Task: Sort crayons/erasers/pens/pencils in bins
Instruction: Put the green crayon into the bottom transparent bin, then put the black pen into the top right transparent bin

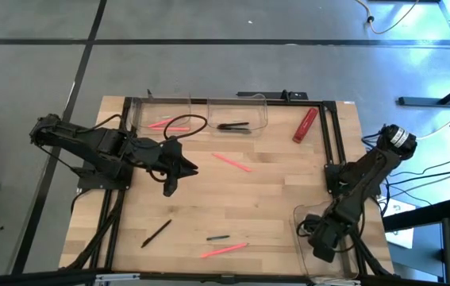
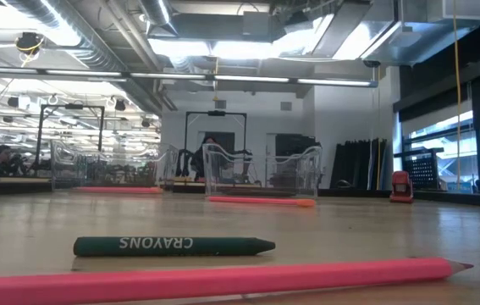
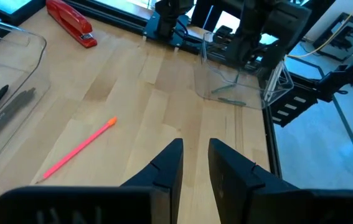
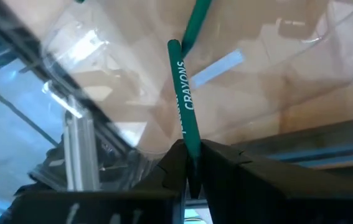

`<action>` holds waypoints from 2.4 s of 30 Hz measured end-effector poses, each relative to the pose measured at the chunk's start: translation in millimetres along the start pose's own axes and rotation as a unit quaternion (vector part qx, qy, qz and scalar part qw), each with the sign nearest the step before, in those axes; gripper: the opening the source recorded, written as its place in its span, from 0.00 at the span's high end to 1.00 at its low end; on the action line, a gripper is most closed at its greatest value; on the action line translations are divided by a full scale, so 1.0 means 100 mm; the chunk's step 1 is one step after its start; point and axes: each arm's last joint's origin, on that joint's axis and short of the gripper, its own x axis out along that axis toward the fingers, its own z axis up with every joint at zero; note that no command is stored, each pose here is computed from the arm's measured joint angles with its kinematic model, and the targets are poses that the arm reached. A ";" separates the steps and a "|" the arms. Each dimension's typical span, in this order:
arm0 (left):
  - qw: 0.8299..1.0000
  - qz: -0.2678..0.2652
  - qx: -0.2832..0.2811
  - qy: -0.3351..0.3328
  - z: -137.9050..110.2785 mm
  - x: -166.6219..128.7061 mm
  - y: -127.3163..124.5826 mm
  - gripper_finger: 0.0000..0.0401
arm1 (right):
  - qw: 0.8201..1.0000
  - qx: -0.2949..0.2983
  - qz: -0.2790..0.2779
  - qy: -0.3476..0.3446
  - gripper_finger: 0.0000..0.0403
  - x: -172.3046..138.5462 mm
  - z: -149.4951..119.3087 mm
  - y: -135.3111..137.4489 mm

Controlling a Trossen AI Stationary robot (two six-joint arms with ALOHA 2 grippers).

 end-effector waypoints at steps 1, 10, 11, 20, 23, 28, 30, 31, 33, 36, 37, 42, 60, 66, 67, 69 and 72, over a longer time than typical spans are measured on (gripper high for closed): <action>1.000 0.000 0.000 0.000 0.00 0.00 0.00 0.83 | 1.000 -0.001 -0.001 0.000 0.91 0.01 0.01 -0.01; 1.000 0.000 0.000 0.001 0.00 0.00 0.00 0.83 | 0.997 -0.071 0.013 -0.006 0.91 0.08 0.13 -0.08; 1.000 0.000 0.000 0.001 0.00 0.00 0.00 0.83 | 0.997 -0.073 0.013 -0.006 0.91 0.09 0.14 -0.09; 1.000 0.000 0.000 0.001 0.00 0.00 0.00 0.83 | 0.998 -0.069 0.009 -0.011 0.83 0.09 0.16 -0.12; 1.000 0.000 0.000 0.001 0.00 0.00 0.00 0.83 | 0.998 -0.068 0.008 -0.016 0.78 0.09 0.16 -0.12; 1.000 0.000 0.000 0.001 0.00 0.00 0.00 0.83 | 0.998 -0.068 0.007 -0.016 0.70 0.09 0.16 -0.12; 1.000 0.000 0.000 0.001 0.00 0.00 0.00 0.83 | 0.998 -0.068 0.007 -0.016 0.68 0.09 0.16 -0.12; 1.000 0.000 0.001 0.001 0.00 0.00 0.00 0.83 | 0.998 -0.068 0.008 -0.016 0.68 0.09 0.16 -0.12; 1.000 0.000 0.000 0.001 0.00 0.00 0.00 0.83 | 0.998 -0.060 0.008 -0.015 0.68 0.09 0.16 -0.12; 1.000 0.000 0.001 0.001 0.00 0.00 0.00 0.83 | 0.998 -0.054 0.010 -0.016 0.68 0.08 0.16 -0.11; 1.000 0.000 0.001 0.001 0.00 0.00 0.00 0.83 | 0.998 -0.055 0.013 -0.017 0.68 0.06 0.16 -0.09; 1.000 0.000 0.001 0.001 0.00 0.00 0.00 0.83 | 0.998 -0.060 0.026 -0.021 0.68 -0.05 0.14 0.02; 0.986 0.068 -0.115 0.096 -0.23 -0.01 0.11 0.83 | 0.967 -0.043 -0.076 -0.241 0.67 -1.18 -0.15 0.34; 0.958 0.109 -0.203 0.169 -0.55 0.05 0.11 0.83 | 0.927 -0.059 -0.107 -0.355 0.67 -1.57 -0.24 0.34; 0.953 0.108 -0.220 0.180 -0.59 0.06 0.10 0.83 | 0.919 -0.069 -0.110 -0.372 0.67 -1.64 -0.26 0.34; 0.944 0.100 -0.247 0.193 -0.64 0.05 0.05 0.83 | 0.907 -0.092 -0.105 -0.398 0.67 -1.78 -0.28 0.34; 0.936 0.097 -0.267 0.207 -0.73 0.03 -0.01 0.83 | 0.892 -0.110 -0.085 -0.430 0.67 -2.01 -0.30 0.32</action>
